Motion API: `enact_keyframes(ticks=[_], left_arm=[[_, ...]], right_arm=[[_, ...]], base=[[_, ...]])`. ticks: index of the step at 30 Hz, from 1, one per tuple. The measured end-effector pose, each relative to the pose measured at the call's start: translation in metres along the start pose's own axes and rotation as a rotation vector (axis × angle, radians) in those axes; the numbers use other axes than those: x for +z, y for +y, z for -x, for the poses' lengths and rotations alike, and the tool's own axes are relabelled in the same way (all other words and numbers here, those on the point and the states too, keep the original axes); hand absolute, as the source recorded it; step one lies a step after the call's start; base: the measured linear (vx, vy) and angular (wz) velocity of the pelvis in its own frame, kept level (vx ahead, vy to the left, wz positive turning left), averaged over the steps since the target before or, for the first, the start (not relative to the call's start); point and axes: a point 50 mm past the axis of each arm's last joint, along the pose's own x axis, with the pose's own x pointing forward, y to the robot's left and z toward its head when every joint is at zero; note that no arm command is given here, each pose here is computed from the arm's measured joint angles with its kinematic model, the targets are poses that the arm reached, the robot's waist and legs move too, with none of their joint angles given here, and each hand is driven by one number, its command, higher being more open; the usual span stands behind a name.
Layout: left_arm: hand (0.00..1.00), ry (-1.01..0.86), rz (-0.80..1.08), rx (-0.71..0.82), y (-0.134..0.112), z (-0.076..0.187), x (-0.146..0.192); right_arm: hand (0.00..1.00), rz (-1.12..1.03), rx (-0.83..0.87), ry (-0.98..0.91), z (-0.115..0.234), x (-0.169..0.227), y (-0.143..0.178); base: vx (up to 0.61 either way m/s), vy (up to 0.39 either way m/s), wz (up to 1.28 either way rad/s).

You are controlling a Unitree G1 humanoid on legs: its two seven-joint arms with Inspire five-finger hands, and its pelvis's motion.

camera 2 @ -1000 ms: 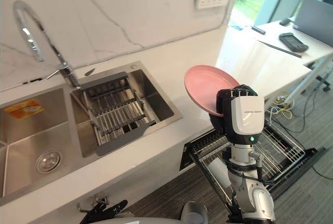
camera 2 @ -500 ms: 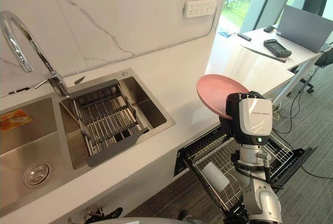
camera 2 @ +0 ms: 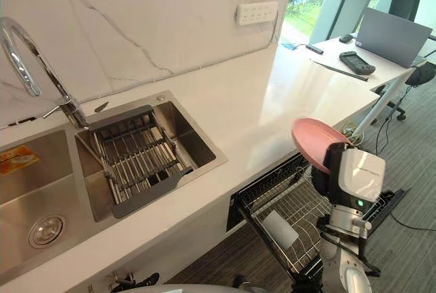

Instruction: Walk over to the sink, pick up the cup, carry it to the dishwasher, place the cup inside the dishwasher, then close the dishwasher door

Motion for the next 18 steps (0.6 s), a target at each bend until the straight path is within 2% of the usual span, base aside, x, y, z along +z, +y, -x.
enact_keyframes(ticks=[11,14,18], left_arm=[[1.0,0.014,-0.005,0.018,0.006,0.005,-0.007],[1.0,-0.031,-0.011,0.0,0.002,0.0,0.007],[1.0,-0.113,-0.015,-0.023,-0.006,-0.008,0.031]], right_arm=[[0.0,0.034,-0.015,0.232,0.04,-0.032,0.004],[0.0,-0.024,-0.061,0.282,0.045,-0.026,0.006],[0.0,-0.107,-0.096,0.269,0.034,-0.011,0.012]], base=[[-0.01,-0.009,-0.23],[-0.05,-0.048,-0.12],[-0.09,-0.024,-0.06]])
